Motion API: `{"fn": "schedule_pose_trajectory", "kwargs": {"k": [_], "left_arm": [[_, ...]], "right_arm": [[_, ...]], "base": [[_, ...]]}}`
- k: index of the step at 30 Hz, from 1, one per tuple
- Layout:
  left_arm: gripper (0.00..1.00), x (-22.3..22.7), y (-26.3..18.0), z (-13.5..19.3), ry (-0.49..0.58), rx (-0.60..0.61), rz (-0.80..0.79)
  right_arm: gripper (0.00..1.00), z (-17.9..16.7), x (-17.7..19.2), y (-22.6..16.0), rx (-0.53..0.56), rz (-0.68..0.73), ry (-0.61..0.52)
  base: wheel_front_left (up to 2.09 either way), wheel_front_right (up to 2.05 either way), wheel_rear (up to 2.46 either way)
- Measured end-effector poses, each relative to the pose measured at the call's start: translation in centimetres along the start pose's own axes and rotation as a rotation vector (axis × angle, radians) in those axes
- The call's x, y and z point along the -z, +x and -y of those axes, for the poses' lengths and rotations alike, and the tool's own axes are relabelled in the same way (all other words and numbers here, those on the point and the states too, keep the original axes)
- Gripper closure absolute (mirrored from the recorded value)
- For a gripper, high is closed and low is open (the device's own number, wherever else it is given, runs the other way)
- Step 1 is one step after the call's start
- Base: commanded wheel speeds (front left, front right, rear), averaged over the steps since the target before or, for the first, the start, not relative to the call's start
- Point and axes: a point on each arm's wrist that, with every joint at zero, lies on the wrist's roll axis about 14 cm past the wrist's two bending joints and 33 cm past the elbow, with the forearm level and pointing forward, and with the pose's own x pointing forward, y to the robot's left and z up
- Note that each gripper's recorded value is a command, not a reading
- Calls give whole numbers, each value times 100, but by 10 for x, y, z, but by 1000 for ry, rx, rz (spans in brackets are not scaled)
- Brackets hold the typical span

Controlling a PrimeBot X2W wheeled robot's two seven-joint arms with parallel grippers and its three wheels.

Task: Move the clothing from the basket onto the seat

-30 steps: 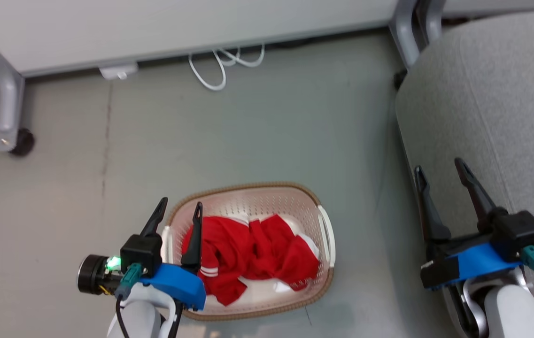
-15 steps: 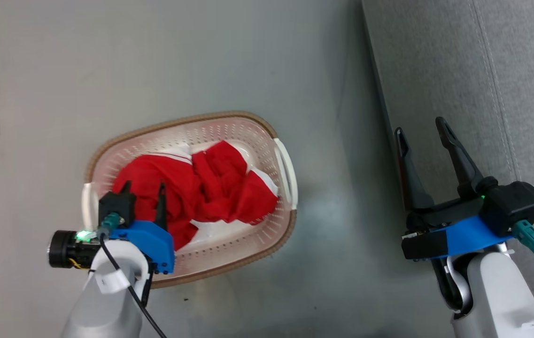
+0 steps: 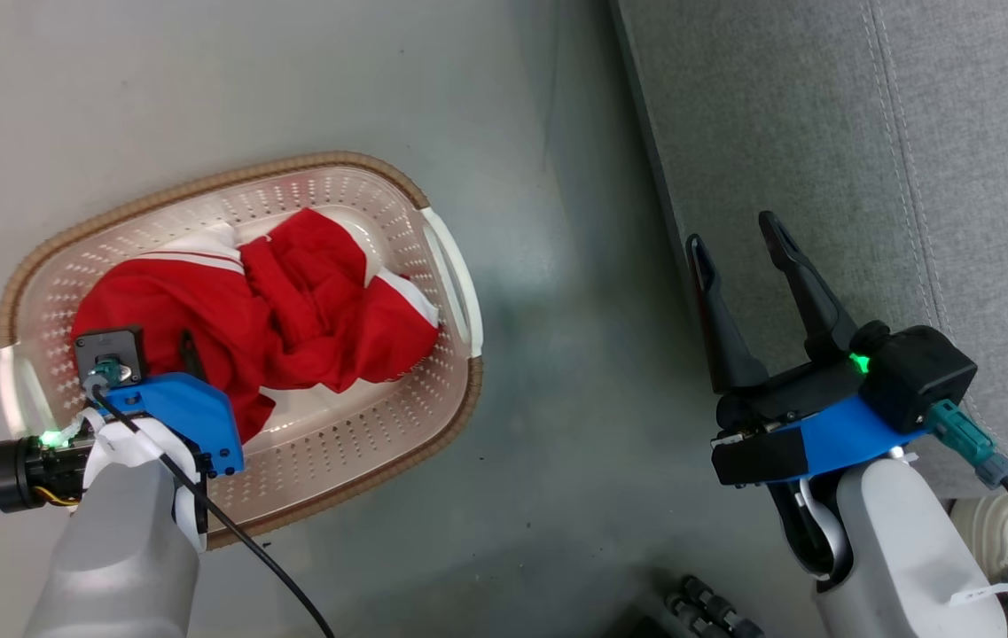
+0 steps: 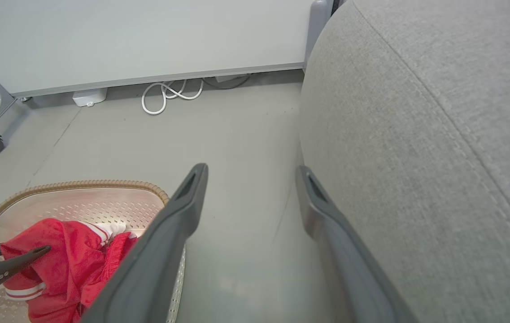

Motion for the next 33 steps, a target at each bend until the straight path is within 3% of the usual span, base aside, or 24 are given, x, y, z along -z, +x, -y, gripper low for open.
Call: {"fn": "schedule_pose_trajectory", "kwargs": {"k": [4, 5, 7, 23, 33], "left_arm": [[0, 9, 6, 5, -11, 5, -39], [9, 11, 8, 6, -11, 8, -48], [100, 14, 9, 9, -9, 15, -59], [100, 15, 5, 16, -21, 54, -64], [100, -5, -22, 30, -40, 104, -4]], "right_arm": [[0, 3, 2, 0, 8, -6, 6], [0, 3, 1, 1, 8, -2, 6], [0, 4, 0, 0, 12, -1, 12], [0, 6, -9, -1, 17, 24, 11], [0, 4, -34, -8, 11, 82, -8]], "base": [[0, 0, 0], [0, 0, 0], [0, 0, 0], [0, 0, 0], [0, 0, 0]]}}
